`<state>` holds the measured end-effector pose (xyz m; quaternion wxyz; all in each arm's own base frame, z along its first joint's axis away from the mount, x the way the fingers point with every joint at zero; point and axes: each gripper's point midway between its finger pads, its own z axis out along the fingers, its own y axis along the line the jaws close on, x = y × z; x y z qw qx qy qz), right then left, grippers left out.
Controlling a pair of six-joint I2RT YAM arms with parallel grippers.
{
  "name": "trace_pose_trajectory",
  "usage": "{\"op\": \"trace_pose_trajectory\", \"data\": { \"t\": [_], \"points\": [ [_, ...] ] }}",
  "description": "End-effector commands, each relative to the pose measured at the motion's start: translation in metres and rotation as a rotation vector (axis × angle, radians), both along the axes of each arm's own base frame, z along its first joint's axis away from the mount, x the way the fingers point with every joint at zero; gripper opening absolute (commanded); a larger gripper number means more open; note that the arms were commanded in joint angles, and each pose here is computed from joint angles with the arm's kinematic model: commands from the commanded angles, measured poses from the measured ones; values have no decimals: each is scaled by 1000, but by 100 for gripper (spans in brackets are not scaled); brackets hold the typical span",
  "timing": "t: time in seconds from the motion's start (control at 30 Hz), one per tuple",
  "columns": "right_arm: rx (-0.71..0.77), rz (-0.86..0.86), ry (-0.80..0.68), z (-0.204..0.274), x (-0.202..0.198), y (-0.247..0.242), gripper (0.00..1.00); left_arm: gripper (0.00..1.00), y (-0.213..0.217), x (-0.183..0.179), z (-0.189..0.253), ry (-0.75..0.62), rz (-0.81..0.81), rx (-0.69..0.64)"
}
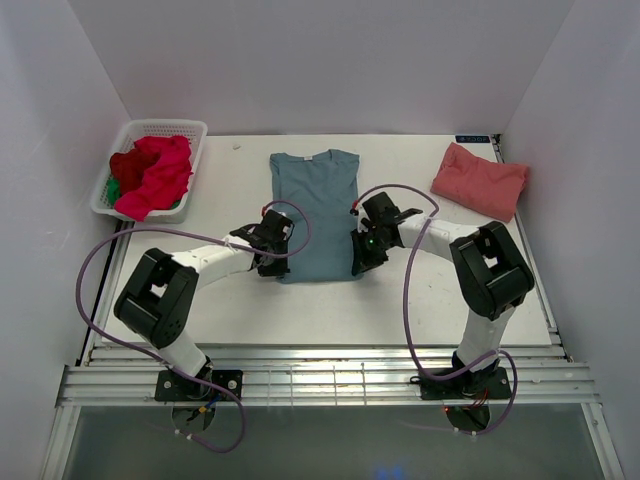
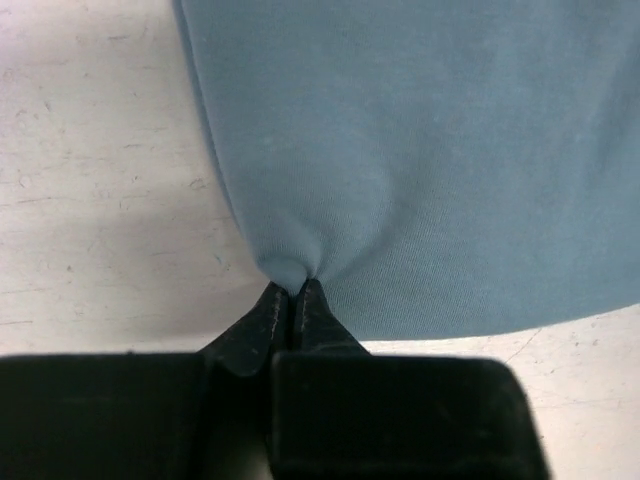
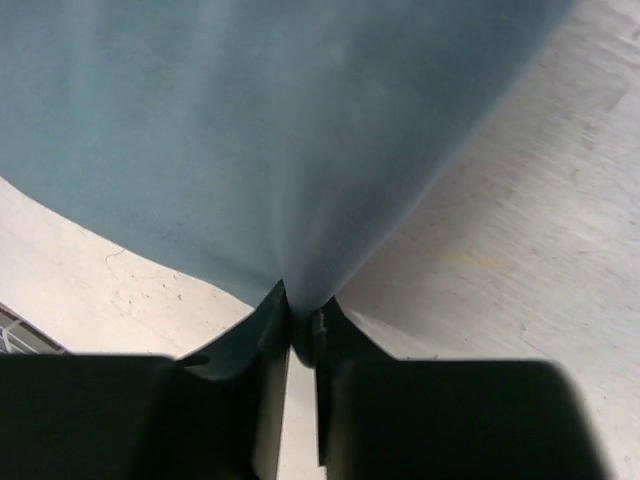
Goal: Fold and stack the t-shirts
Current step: Grab one side of the 2/3 rectangular tshirt with both arms, then fold the long partially folded tshirt into a neat square
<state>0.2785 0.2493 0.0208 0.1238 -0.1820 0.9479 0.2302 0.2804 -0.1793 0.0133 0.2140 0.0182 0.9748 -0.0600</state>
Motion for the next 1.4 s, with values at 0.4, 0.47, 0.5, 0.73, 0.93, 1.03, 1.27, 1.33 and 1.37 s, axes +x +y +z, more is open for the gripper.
{"op": "trace_pose_trajectory", "data": {
  "t": [0.4, 0.47, 0.5, 0.73, 0.93, 1.03, 1.27, 1.33, 1.37],
  "points": [
    [-136, 43, 116, 12, -73, -44, 8, 0, 2, -87, 7, 295, -80, -80],
    [-129, 32, 84, 24, -66, -42, 8, 0, -6, -72, 25, 223, -84, -109],
    [-112, 26, 50, 36, -57, -36, 8, 0, -15, -54, 49, 142, -90, -145],
    [-57, -56, -181, 103, 5, -15, 8, 0, -33, 40, 143, -286, -38, -179],
    [-58, -111, -332, 140, 42, -11, 8, 0, -30, 69, 180, -457, 15, -182],
    [-50, -141, -413, 153, 59, -10, 8, 0, -25, 77, 188, -525, 39, -176],
    [-45, -126, -439, 164, 69, -4, 8, 0, -27, 68, 184, -506, 18, -206],
    [-42, -113, -421, 163, 59, -6, 8, 0, -26, 58, 184, -487, 23, -227],
    [-39, -115, -415, 163, 54, -7, 8, 0, -26, 53, 184, -479, 17, -245]
  ]
}}
